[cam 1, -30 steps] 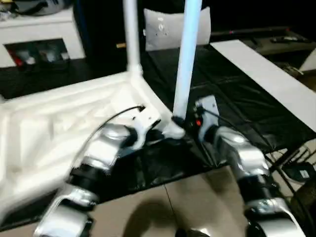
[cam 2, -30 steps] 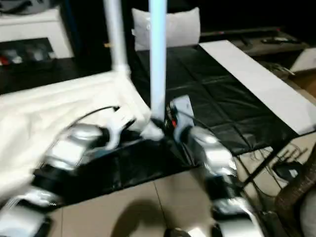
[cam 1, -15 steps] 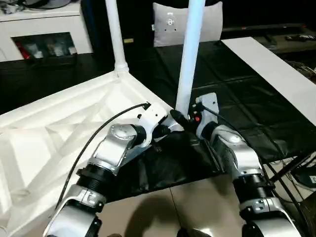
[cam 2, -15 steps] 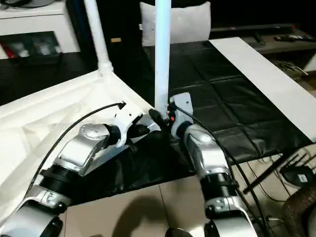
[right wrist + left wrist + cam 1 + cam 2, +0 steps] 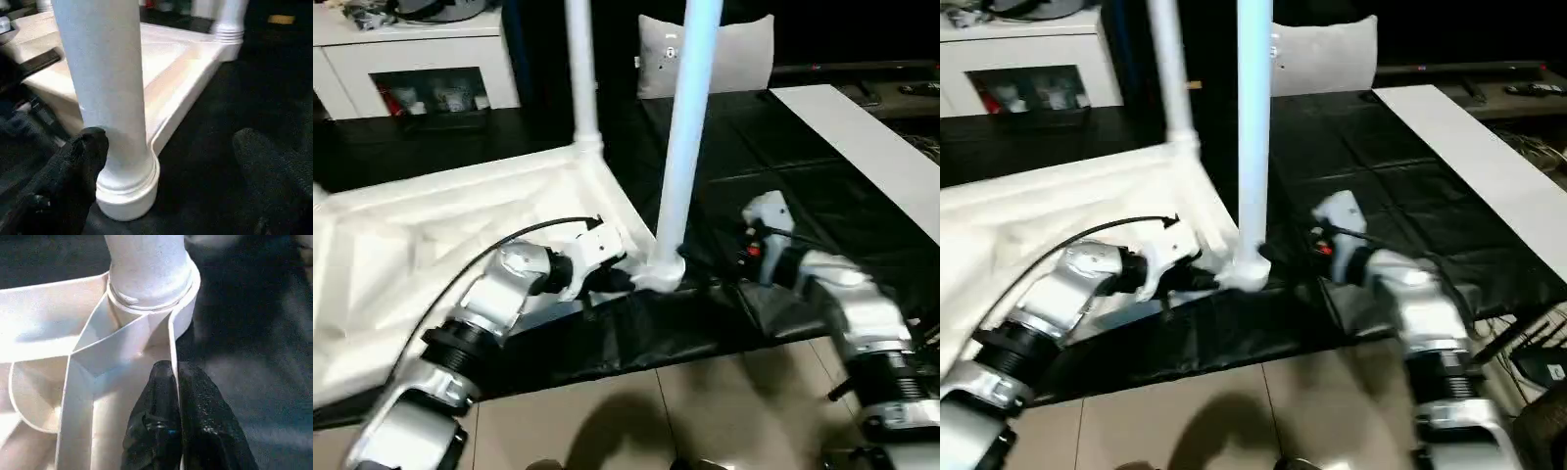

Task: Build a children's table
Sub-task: Rotate leg to tighten

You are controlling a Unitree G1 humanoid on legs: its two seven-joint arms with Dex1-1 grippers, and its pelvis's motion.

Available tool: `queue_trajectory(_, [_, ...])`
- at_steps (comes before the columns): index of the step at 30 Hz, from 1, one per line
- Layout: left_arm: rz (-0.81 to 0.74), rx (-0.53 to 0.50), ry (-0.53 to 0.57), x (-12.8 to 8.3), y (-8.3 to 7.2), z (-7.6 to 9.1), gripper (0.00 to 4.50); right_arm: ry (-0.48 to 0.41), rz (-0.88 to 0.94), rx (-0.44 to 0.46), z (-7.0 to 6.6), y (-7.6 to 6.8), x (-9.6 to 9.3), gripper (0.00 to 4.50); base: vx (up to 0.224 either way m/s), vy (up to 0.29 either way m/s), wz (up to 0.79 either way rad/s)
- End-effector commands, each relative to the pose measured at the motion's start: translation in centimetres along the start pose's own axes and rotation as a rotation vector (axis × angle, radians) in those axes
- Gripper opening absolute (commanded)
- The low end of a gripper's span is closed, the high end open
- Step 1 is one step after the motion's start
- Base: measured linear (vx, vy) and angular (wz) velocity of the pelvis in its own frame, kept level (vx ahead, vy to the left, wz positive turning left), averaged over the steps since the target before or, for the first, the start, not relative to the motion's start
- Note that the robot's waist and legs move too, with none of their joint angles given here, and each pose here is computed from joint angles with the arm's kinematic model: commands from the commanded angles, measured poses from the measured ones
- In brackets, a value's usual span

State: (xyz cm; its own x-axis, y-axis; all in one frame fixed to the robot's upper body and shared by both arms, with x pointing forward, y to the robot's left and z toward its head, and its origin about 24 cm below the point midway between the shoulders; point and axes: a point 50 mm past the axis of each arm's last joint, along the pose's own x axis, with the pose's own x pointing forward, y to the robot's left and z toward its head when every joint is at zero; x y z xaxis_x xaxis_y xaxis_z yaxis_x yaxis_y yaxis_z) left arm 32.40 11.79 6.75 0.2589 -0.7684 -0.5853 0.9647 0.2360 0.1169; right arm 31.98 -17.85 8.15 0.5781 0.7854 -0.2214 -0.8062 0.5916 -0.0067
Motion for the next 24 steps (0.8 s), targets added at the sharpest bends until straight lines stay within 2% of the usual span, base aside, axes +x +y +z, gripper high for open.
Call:
queue_trajectory(1, [-0.078, 0.083, 0.028, 0.0, -0.2, 0.5, 0.0, 0.011, 0.078, -0.022, 0.2, 0.6, 0.0, 4.43, 0.0, 0.0, 0.0])
queue_trajectory(2, [-0.159, 0.143, 0.031, -0.3, -0.5, 0.5, 0.0, 0.035, 0.183, -0.031, 0.0, 1.4, -0.3, 4.43, 0.0, 0.0, 0.0])
queue_trajectory(4, [-0.218, 0.177, 0.034, -0.4, -0.8, 0.5, 0.0, 0.055, 0.279, -0.025, -0.2, 2.2, -0.5, 4.43, 0.0, 0.0, 0.0])
queue_trajectory(8, [-0.269, 0.218, 0.044, -0.2, -1.0, 0.7, 0.0, 0.078, 0.383, -0.003, -0.4, 2.9, -0.5, 4.17, 0.0, 0.0, 0.0])
queue_trajectory(16, [-0.338, 0.264, 0.031, 0.1, -1.4, 1.0, 0.0, 0.113, 0.461, 0.024, -0.6, 3.0, 0.0, 3.51, 0.0, 0.0, 0.0])
queue_trajectory(17, [-0.338, 0.267, 0.031, 0.1, -1.3, 1.0, 0.0, 0.116, 0.482, 0.032, -0.6, 3.1, 0.1, 3.31, 0.0, 0.0, 0.0])
queue_trajectory(20, [-0.339, 0.268, 0.034, 0.1, -1.3, 0.9, 0.0, 0.12, 0.496, 0.037, -0.6, 3.1, 0.2, 3.18, 0.0, 0.0, 0.0])
queue_trajectory(22, [-0.341, 0.268, 0.037, 0.1, -1.2, 0.8, 0.0, 0.122, 0.502, 0.04, -0.5, 3.1, 0.2, 2.83, 0.0, 0.0, 0.0])
queue_trajectory(24, [-0.342, 0.268, 0.038, 0.0, -1.2, 0.7, 0.0, 0.122, 0.505, 0.042, -0.5, 3.1, 0.3, 2.8, 0.0, 0.0, 0.0])
